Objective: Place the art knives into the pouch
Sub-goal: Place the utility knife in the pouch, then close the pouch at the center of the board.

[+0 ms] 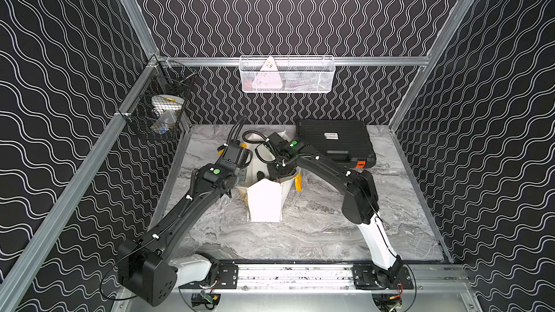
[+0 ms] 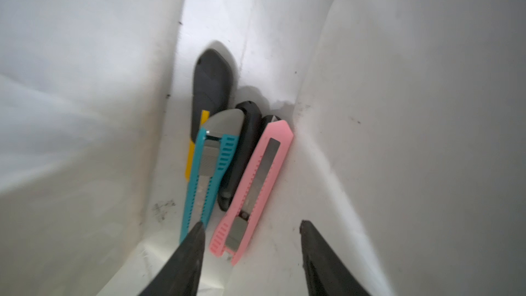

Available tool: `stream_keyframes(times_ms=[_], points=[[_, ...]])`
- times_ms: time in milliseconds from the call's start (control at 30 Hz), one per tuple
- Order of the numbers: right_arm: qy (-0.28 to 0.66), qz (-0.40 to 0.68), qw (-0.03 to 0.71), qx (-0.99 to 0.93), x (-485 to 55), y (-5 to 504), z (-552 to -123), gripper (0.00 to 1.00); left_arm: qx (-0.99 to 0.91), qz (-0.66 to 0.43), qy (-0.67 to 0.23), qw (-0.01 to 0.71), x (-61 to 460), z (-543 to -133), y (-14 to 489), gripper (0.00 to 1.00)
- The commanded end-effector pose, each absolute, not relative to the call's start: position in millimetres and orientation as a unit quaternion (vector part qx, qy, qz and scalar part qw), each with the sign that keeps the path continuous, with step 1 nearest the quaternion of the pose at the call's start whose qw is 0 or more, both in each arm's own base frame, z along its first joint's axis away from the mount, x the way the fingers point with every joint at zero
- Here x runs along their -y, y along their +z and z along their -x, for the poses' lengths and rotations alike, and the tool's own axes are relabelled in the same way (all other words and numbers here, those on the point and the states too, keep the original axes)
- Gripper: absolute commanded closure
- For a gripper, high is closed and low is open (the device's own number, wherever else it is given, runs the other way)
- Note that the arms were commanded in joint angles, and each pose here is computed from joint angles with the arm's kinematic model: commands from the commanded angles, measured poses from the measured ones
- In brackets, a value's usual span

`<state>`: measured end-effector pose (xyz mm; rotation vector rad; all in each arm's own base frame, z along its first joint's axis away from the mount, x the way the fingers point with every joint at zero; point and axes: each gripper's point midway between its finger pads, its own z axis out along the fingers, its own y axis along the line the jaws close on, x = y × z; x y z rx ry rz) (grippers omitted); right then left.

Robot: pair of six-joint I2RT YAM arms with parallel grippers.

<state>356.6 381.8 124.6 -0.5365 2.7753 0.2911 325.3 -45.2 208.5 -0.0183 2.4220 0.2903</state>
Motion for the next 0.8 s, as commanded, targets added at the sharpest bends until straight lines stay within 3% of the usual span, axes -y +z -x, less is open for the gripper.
stream_keyframes(times_ms=[0, 200, 533, 767], points=[[0.147, 0.192, 0.166, -0.956, -393, 150, -354, 0.44, -0.927, 0.011, 0.12, 0.354, 43, -329, 213, 1.0], [0.195, 0.183, 0.217, -0.939, -395, 199, -353, 0.42, -0.927, 0.009, 0.118, 0.355, 44, -329, 213, 1.0], [0.216, 0.134, 0.355, -0.9, -356, 303, -353, 0.4, -0.928, 0.008, 0.115, 0.355, 45, -329, 213, 1.0], [0.176, 0.073, 0.36, -0.913, -301, 295, -362, 0.39, -0.928, 0.007, 0.115, 0.353, 45, -329, 211, 1.0]])
